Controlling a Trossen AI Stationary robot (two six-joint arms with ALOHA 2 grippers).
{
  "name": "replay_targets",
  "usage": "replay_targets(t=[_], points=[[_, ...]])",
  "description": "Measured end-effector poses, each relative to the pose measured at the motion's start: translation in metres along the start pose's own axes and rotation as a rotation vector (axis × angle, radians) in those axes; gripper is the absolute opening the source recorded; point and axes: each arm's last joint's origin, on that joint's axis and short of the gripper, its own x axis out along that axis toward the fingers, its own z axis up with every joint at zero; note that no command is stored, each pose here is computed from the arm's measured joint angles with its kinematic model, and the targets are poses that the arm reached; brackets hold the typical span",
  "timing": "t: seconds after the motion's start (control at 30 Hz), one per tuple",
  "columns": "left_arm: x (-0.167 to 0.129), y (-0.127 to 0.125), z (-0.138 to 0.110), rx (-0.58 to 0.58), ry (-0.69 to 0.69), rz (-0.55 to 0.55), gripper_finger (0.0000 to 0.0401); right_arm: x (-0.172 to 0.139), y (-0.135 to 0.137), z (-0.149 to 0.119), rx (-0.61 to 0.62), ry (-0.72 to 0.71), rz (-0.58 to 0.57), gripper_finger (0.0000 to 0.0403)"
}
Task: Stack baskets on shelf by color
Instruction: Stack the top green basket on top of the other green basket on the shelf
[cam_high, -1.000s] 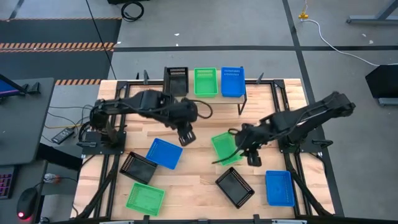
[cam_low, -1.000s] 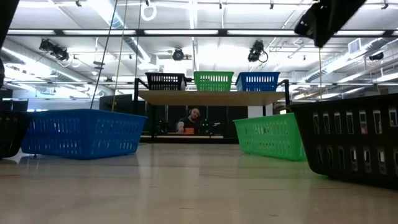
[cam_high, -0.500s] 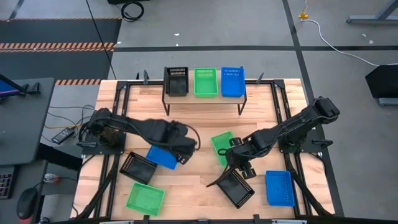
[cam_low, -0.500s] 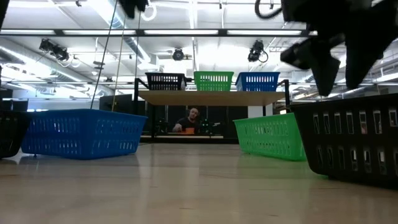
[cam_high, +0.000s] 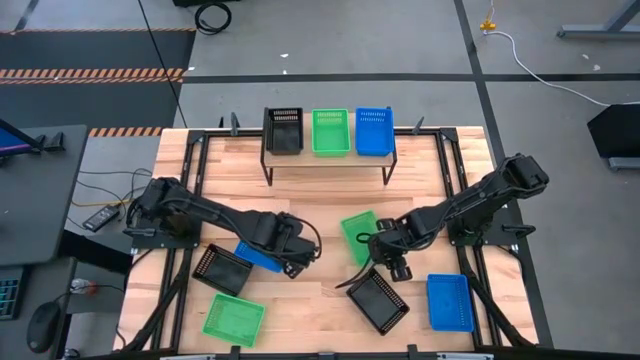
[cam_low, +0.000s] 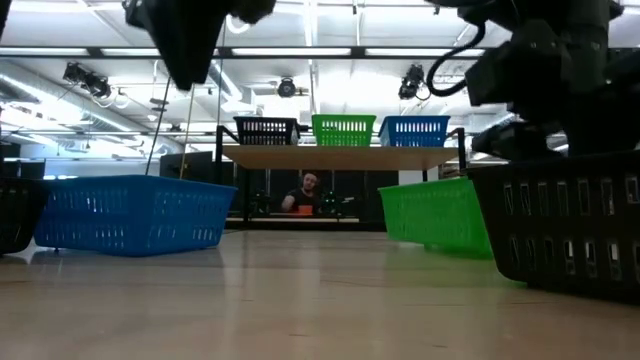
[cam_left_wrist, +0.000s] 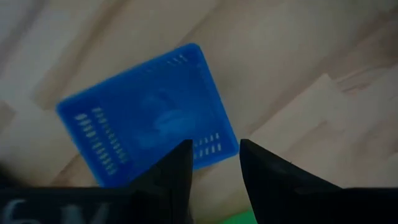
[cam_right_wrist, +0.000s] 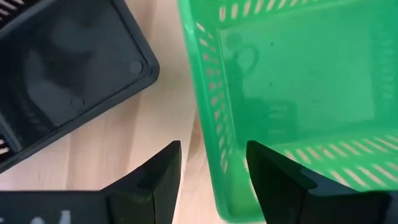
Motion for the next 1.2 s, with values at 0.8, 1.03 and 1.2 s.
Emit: replay_targets(t=[0.8,1.03,1.2], points=[[0.027,0.003,-0.006,-0.112,0.067,0.012,0.0142,-0.099,-0.014,0.036,-0.128,-0.211,-0.139,0.001],[0.027,-0.001,-0.006,-0.114,0.089,-0.032,0.0142,-0.193,-0.029,0.065,-0.242,-0.485,-0.374,0.001],[0.027,-0.001,-0.006,-0.116,0.128,-0.051,0.0142,-0.222,-0.069,0.071,-0.176,-0.563,-0.502,0.001]])
